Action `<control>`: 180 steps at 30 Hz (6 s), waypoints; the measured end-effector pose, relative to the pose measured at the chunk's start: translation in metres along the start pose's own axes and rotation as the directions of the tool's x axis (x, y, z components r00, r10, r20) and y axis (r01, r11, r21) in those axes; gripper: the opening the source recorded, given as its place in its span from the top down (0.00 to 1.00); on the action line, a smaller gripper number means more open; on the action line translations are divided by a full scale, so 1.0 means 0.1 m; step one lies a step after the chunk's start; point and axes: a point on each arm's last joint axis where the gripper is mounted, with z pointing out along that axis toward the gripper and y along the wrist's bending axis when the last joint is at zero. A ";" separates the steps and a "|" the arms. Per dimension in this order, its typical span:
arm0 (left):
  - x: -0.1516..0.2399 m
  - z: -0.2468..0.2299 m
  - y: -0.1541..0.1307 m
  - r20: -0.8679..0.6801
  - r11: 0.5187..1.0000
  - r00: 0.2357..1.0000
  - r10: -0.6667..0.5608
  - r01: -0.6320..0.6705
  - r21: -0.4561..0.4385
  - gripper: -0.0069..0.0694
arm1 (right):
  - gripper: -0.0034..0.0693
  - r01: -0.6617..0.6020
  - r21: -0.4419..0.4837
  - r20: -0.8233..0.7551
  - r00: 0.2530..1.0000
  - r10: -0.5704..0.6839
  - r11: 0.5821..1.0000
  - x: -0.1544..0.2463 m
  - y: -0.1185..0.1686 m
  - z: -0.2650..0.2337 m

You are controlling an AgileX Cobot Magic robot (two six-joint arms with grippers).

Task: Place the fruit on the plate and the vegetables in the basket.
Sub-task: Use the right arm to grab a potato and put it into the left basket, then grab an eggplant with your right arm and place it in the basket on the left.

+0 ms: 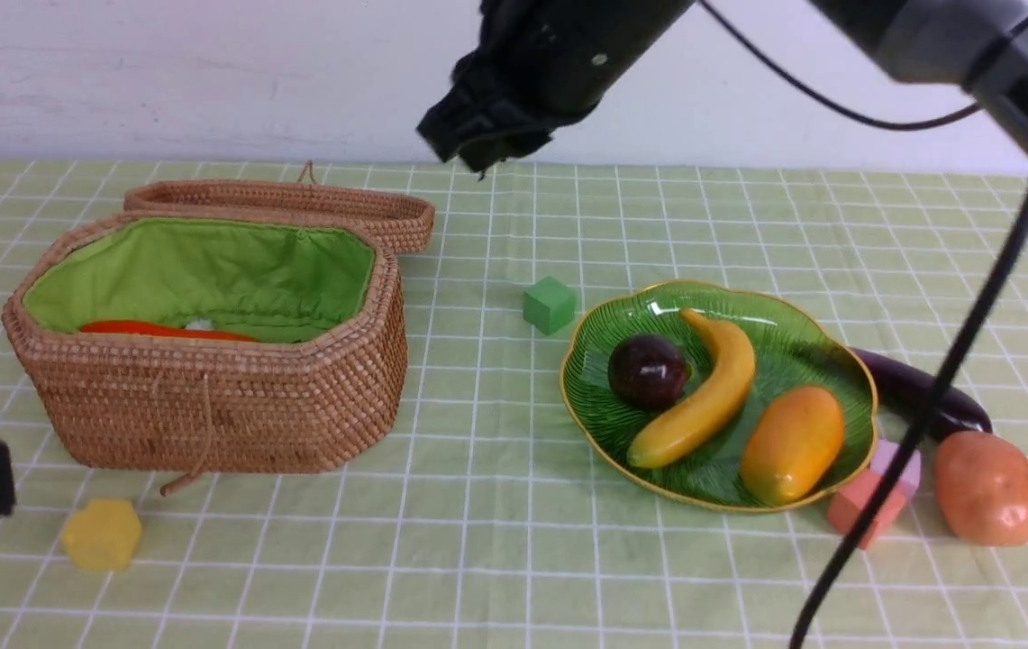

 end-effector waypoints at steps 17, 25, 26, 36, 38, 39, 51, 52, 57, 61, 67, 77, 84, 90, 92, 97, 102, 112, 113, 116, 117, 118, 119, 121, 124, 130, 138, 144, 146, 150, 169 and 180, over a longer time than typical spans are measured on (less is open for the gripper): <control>0.09 -0.03 -0.21 -0.070 0.961 0.987 0.148 -0.127 0.244 0.89 | 0.74 -0.591 0.522 -0.272 0.568 0.777 0.615 2.28 -1.29 -0.57; 0.10 -0.03 -0.21 -0.073 0.961 0.985 0.154 -0.132 0.243 0.89 | 0.19 -0.700 0.537 -0.215 0.428 0.878 0.472 2.90 -1.55 -0.22; 0.10 -0.03 -0.21 -0.073 0.961 0.985 0.155 -0.133 0.242 0.89 | 0.13 -0.703 0.537 -0.216 0.420 0.881 0.467 2.93 -1.57 -0.18; 0.10 -0.03 -0.21 -0.068 0.959 0.984 0.167 -0.146 0.242 0.88 | 0.08 -0.694 0.565 -0.264 0.361 0.894 0.447 3.20 -1.69 0.28; 0.10 -0.03 -0.21 -0.068 0.959 0.984 0.167 -0.146 0.242 0.88 | 0.10 -0.694 0.566 -0.265 0.358 0.895 0.445 3.23 -1.71 0.32; 0.10 -0.03 -0.21 -0.068 0.959 0.983 0.168 -0.147 0.242 0.88 | 0.11 -0.697 0.565 -0.268 0.351 0.897 0.441 3.24 -1.71 0.34; 0.09 -0.03 -0.21 -0.065 0.959 0.983 0.169 -0.149 0.242 0.88 | 0.14 -0.685 0.557 -0.298 0.363 0.883 0.470 3.28 -1.73 0.40; 0.09 -0.03 -0.21 -0.063 0.959 0.984 0.168 -0.149 0.242 0.88 | 0.14 -0.683 0.557 -0.300 0.365 0.881 0.472 3.28 -1.73 0.40; 0.08 -0.03 -0.21 -0.052 0.959 0.985 0.166 -0.149 0.242 0.88 | 0.14 -0.681 0.554 -0.304 0.370 0.878 0.479 3.28 -1.73 0.40; 0.08 -0.03 -0.21 -0.050 0.959 0.985 0.166 -0.150 0.242 0.88 | 0.14 -0.680 0.555 -0.307 0.368 0.878 0.479 3.28 -1.73 0.39; 0.08 -0.03 -0.21 -0.049 0.959 0.985 0.166 -0.150 0.242 0.88 | 0.14 -0.676 0.554 -0.320 0.366 0.874 0.486 3.28 -1.72 0.37; 0.08 -0.03 -0.21 -0.049 0.959 0.985 0.166 -0.150 0.242 0.87 | 0.14 -0.695 0.527 -0.260 0.415 0.872 0.489 2.96 -1.56 -0.19; 0.05 -0.01 -0.16 -0.026 0.971 0.986 0.165 -0.158 0.178 0.87 | 0.14 -0.718 0.303 -0.168 0.608 0.776 0.627 2.19 -1.00 -0.56; -0.03 0.00 0.01 0.027 0.995 0.995 0.096 -0.096 -0.009 0.87 | 0.14 -0.475 0.000 -0.024 0.880 0.475 0.880 1.09 -0.27 -0.49; -0.06 -0.01 0.08 0.060 0.994 0.996 0.067 -0.061 -0.088 0.87 | 0.14 -0.377 -0.073 0.049 0.923 0.381 0.923 0.76 -0.04 -0.38; -0.13 -0.05 0.24 0.146 0.964 0.989 0.003 0.036 -0.265 0.87 | 0.14 -0.211 -0.166 0.178 0.954 0.240 0.963 0.19 0.36 0.04; -0.16 -0.10 0.38 0.212 0.909 0.976 -0.050 0.133 -0.394 0.87 | 0.14 -0.075 -0.188 0.277 0.953 0.126 0.979 -0.15 0.61 0.67; -0.15 -0.12 0.41 0.222 0.893 0.973 -0.066 0.157 -0.423 0.86 | 0.14 -0.052 -0.161 0.327 0.939 0.103 0.986 -0.13 0.66 1.61; -0.15 -0.12 0.41 0.222 0.893 0.973 -0.067 0.158 -0.422 0.86 | 0.14 -0.048 -0.155 0.321 0.942 0.097 0.987 -0.11 0.66 1.64; -0.14 -0.11 0.40 0.218 0.895 0.973 -0.079 0.166 -0.415 0.86 | 0.13 -0.038 -0.139 0.305 0.949 0.079 0.990 -0.08 0.65 1.69; -0.14 -0.11 0.40 0.216 0.895 0.973 -0.085 0.170 -0.412 0.86 | 0.09 -0.032 -0.134 0.298 0.952 0.071 0.990 -0.08 0.65 1.69; -0.14 -0.11 0.40 0.214 0.896 0.973 -0.090 0.173 -0.408 0.86 | 0.06 -0.027 -0.130 0.292 0.954 0.064 0.991 -0.07 0.64 1.68; -0.14 -0.11 0.39 0.214 0.899 0.972 -0.094 0.176 -0.402 0.86 | 0.04 -0.023 -0.128 0.285 0.957 0.059 0.991 -0.07 0.64 1.66; -0.14 -0.11 0.38 0.217 0.904 0.971 -0.104 0.183 -0.386 0.86 | 0.02 -0.011 -0.121 0.265 0.963 0.044 0.993 -0.07 0.64 1.62; -0.14 -0.10 0.36 0.223 0.914 0.968 -0.111 0.188 -0.360 0.86 | 0.03 -0.010 -0.117 0.247 0.968 0.039 0.993 -0.09 0.63 1.50; -0.14 -0.08 0.30 0.207 0.937 0.973 -0.106 0.168 -0.305 0.86 | 0.09 -0.007 -0.093 0.219 0.975 0.027 0.996 -0.17 0.59 1.12; -0.05 -0.02 0.13 0.063 0.989 0.997 -0.053 0.061 -0.131 0.86 | 0.52 0.025 0.074 0.035 0.999 -0.028 0.997 -0.13 0.41 0.01; 0.04 -0.02 -0.07 -0.039 0.997 0.999 0.030 -0.027 0.078 0.86 | 0.93 -0.013 0.211 0.066 0.998 -0.001 0.977 -0.11 0.23 -0.47; 0.06 -0.02 -0.11 -0.050 0.990 0.997 0.052 -0.045 0.131 0.86 | 0.97 -0.028 0.221 0.048 0.999 0.018 0.975 -0.05 0.16 -0.52; 0.08 -0.04 -0.21 -0.059 0.967 0.994 0.093 -0.076 0.242 0.86 | 0.97 -0.094 0.285 -0.033 0.994 0.108 0.954 0.28 -0.22 -0.69; 0.08 -0.06 -0.26 -0.052 0.950 0.992 0.117 -0.097 0.297 0.86 | 0.29 -0.472 0.314 -0.384 0.730 0.565 0.823 2.59 -2.36 0.06; 0.08 -0.06 -0.26 -0.052 0.950 0.992 0.117 -0.097 0.297 0.86 | 0.16 -0.440 0.306 -0.431 0.727 0.535 0.844 2.97 -2.55 0.62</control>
